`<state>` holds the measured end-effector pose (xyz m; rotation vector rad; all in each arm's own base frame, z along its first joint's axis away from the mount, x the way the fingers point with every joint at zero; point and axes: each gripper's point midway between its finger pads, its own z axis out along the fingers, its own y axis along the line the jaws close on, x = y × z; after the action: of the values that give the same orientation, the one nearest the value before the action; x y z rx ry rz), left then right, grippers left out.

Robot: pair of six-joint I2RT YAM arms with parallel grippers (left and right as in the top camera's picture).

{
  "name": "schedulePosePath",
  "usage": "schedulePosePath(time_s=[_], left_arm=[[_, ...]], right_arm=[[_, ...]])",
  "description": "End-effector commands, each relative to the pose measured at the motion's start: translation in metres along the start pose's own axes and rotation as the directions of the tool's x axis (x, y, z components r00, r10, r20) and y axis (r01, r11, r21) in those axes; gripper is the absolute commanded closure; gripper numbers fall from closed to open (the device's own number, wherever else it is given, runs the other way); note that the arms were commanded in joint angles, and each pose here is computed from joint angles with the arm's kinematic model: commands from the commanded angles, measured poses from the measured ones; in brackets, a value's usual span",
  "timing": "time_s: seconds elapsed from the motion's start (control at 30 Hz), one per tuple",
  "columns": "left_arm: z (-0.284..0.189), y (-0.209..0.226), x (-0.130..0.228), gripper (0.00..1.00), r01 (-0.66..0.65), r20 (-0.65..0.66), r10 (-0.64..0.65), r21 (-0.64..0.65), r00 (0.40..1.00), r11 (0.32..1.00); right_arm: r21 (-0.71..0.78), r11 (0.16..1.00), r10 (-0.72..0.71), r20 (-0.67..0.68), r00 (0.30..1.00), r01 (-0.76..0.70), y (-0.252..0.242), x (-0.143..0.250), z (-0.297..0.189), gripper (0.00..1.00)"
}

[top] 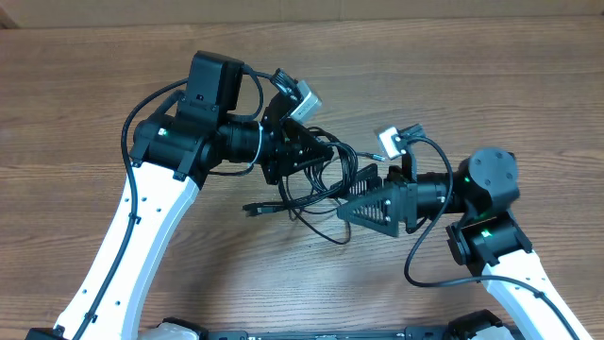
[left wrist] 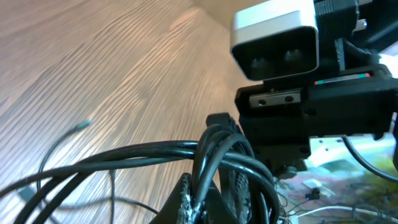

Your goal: Untangle cables

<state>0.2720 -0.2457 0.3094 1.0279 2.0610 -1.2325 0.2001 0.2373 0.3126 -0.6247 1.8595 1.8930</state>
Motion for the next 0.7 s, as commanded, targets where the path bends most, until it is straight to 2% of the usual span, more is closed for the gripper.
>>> schedulePosePath(time_s=[0.0,0.33,0.47,0.67], left_arm=[[-0.006,0.015,0.007,0.96,0.108,-0.022,-0.111,-0.111,0.994,0.988],[-0.014,0.04,0.034,0.96,0.205,-0.088,-0.24,-0.293,0.967,0.934],[-0.019,0.054,0.04,0.96,0.286,-0.062,-0.334,-0.386,0.941,0.877],[-0.013,0.048,0.04,0.96,0.267,-0.079,-0.318,-0.377,0.945,0.887]], right_arm=[[0.066,0.998,0.004,0.073,0.997,-0.009,-0.015,-0.013,0.001,0.0],[0.217,0.976,-0.023,0.199,0.98,-0.021,-0.046,-0.031,-0.006,0.0],[0.255,0.967,-0.042,0.21,0.977,-0.013,-0.053,-0.032,-0.008,0.0],[0.24,0.971,-0.06,0.2,0.978,0.011,-0.049,-0.032,-0.007,0.0]])
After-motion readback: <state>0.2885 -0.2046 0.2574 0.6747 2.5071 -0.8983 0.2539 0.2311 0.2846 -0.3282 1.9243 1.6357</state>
